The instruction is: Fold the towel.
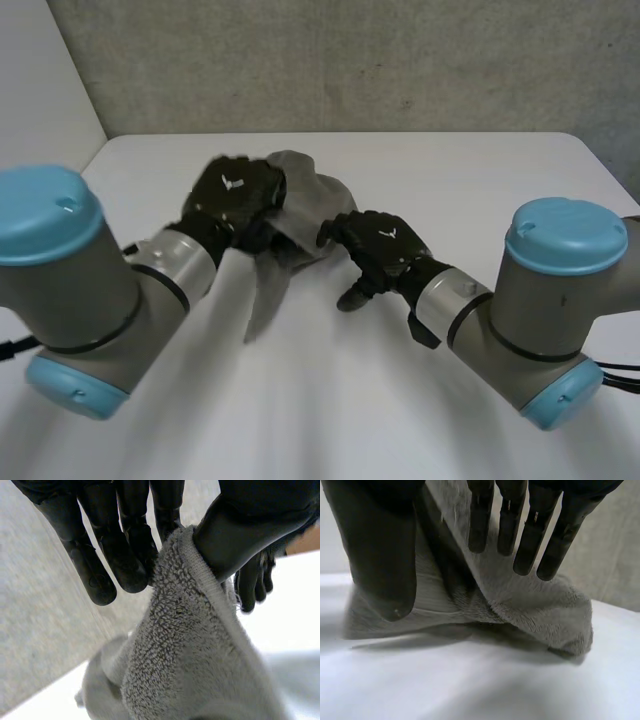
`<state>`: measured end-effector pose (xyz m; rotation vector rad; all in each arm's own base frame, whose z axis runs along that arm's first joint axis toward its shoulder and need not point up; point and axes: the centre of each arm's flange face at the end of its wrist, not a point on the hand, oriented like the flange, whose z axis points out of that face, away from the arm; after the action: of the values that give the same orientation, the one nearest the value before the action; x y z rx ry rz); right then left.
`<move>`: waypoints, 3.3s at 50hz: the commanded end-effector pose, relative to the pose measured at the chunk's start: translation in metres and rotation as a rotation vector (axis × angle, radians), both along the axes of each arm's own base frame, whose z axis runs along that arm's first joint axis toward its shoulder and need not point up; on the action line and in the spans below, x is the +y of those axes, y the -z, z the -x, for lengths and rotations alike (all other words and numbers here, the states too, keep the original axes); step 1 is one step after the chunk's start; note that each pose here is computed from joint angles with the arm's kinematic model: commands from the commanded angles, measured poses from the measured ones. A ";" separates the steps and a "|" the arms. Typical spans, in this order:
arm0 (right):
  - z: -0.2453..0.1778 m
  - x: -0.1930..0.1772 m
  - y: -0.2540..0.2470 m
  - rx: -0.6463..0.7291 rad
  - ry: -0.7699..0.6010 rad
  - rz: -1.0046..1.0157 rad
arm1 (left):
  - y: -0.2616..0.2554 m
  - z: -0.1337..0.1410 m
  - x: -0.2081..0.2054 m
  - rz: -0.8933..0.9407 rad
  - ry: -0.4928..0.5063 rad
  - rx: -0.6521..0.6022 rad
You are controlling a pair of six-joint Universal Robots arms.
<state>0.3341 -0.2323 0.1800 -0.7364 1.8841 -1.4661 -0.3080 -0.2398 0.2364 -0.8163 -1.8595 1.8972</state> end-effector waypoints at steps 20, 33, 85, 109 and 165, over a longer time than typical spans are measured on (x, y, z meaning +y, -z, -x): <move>-0.065 0.027 -0.017 -0.220 0.149 0.239 | -0.056 -0.022 0.027 -0.075 -0.015 0.221; -0.082 0.011 -0.006 -0.231 0.155 0.247 | -0.060 -0.029 0.023 -0.140 -0.011 0.318; -0.126 -0.027 0.067 -0.092 0.105 0.105 | -0.093 -0.061 0.013 -0.102 -0.088 0.438; -0.064 -0.093 -0.060 -0.154 0.198 0.180 | -0.087 -0.066 0.003 -0.102 -0.119 0.425; 0.134 -0.015 -0.104 0.248 0.196 0.351 | 0.065 -0.045 0.011 -0.377 -0.117 0.025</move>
<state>0.2068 -0.2475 0.2587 -0.9475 1.9980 -1.8188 -0.2652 -0.2332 0.1448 -0.5623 -2.2562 1.4520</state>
